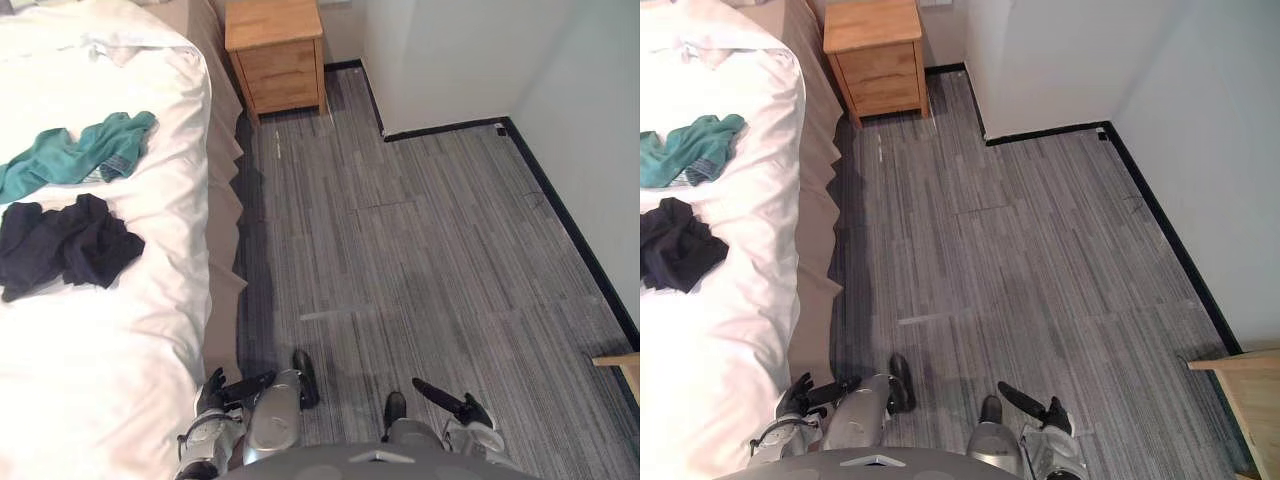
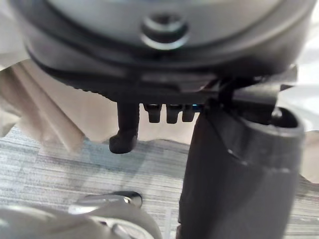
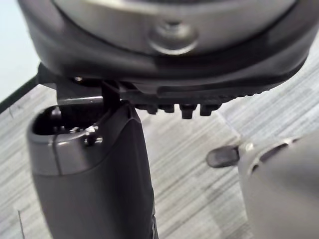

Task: Tidy up the quilt and then pick up the clothes from the bed and put them into the laundry hamper

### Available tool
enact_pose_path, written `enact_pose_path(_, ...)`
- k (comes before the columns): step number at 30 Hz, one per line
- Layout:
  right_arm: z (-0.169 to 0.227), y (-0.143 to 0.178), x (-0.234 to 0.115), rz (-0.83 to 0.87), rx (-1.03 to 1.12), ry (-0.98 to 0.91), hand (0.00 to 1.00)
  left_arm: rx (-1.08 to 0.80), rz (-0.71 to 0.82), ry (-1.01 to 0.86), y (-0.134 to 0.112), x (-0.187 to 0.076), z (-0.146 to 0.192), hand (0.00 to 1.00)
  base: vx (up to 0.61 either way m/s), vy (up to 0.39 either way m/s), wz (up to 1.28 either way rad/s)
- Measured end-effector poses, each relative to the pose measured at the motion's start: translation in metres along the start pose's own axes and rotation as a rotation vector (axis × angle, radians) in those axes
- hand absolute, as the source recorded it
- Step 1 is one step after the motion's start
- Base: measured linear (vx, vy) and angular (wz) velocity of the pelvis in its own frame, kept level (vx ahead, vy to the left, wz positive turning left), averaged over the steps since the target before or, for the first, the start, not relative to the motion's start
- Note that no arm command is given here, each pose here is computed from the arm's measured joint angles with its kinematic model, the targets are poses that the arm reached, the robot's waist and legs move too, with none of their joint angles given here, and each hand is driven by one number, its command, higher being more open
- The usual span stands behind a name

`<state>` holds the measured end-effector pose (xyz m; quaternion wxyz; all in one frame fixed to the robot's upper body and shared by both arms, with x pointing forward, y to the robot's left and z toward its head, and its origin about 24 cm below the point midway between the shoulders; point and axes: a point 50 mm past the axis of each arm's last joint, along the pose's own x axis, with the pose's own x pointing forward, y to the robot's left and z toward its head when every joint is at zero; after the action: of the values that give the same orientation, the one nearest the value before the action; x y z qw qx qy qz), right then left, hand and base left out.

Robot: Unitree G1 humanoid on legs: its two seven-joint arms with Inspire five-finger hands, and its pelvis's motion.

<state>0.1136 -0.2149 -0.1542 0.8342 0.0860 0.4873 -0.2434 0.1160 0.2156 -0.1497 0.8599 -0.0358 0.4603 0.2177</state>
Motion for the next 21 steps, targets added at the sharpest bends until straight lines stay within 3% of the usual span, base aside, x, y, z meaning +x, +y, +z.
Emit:
enact_pose_path(4, -0.004, 0.008, -0.001, 0.028, 0.011, 0.01, 1.0, 0.005, 0.019, -0.005, 0.007, 0.001, 0.002, 1.0, 0.41, 0.138, 0.03)
enact_pose_path(8, 0.0, 0.012, -0.002, 0.04, 0.023, -0.011, 1.0, 0.129, 0.049, 0.063, 0.027, -0.002, -0.015, 1.0, 0.48, 0.031, -0.05)
enact_pose_path(11, 0.008, 0.013, -0.001, 0.043, 0.029, -0.041, 1.0, 0.166, 0.046, 0.063, 0.027, -0.001, -0.013, 1.0, 0.63, -0.099, 0.16)
enact_pose_path(14, 0.026, 0.01, 0.001, 0.035, 0.038, -0.104, 1.0, 0.157, 0.011, 0.032, 0.01, 0.004, 0.002, 1.0, 0.61, -0.154, 0.27)
enact_pose_path(18, 0.002, 0.0, -0.002, 0.004, 0.048, -0.036, 1.0, 0.21, -0.034, -0.01, -0.006, 0.005, 0.012, 1.0, 0.77, -0.305, 0.59)
enact_pose_path(19, 0.015, -0.001, 0.002, 0.003, 0.061, -0.05, 1.0, 0.21, -0.066, -0.014, -0.02, 0.005, 0.015, 1.0, 0.55, -0.233, -0.14)
enact_pose_path(21, 0.017, 0.001, 0.003, 0.009, 0.058, -0.053, 1.0, 0.226, -0.085, -0.04, -0.026, 0.005, 0.019, 1.0, 0.48, -0.299, -0.2)
